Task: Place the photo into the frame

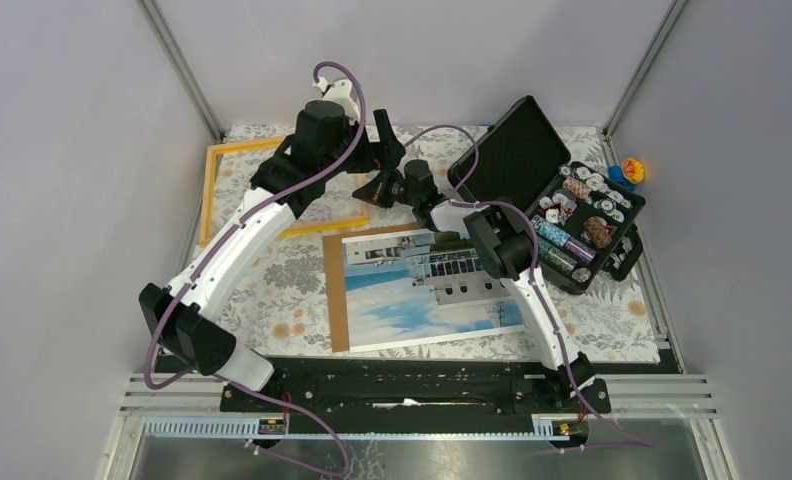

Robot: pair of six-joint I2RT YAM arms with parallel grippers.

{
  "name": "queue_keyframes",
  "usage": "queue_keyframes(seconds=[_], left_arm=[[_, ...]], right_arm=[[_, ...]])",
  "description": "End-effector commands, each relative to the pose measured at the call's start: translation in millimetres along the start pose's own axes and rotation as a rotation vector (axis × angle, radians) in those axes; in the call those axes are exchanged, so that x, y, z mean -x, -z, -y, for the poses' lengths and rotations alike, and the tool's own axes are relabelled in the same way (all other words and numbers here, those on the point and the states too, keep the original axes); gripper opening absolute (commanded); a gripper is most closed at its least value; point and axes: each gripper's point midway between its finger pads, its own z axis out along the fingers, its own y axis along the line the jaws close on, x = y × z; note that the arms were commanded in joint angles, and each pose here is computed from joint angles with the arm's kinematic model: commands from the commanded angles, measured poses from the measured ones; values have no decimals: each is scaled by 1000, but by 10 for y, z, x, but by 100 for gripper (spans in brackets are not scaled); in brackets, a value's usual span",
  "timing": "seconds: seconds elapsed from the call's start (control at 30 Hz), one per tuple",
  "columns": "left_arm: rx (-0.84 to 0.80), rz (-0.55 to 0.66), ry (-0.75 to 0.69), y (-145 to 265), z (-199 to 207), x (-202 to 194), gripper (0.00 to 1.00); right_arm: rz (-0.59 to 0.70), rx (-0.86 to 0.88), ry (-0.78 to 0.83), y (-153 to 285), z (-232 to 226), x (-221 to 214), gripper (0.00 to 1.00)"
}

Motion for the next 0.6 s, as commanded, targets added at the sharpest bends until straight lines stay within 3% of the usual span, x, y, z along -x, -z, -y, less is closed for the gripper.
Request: queue_keyframes(seconds=[0.0, 0.27, 0.57], left_arm=[[-53, 65, 13, 93, 107, 193, 99], [-53, 62, 18, 82, 97, 189, 99], [-62, 46, 35, 34, 74, 155, 99]], right_arm=[[15, 36, 30, -65, -56, 113, 0], [75, 44, 55, 91, -40, 95, 0], [40, 122, 100, 61, -147, 46, 0]])
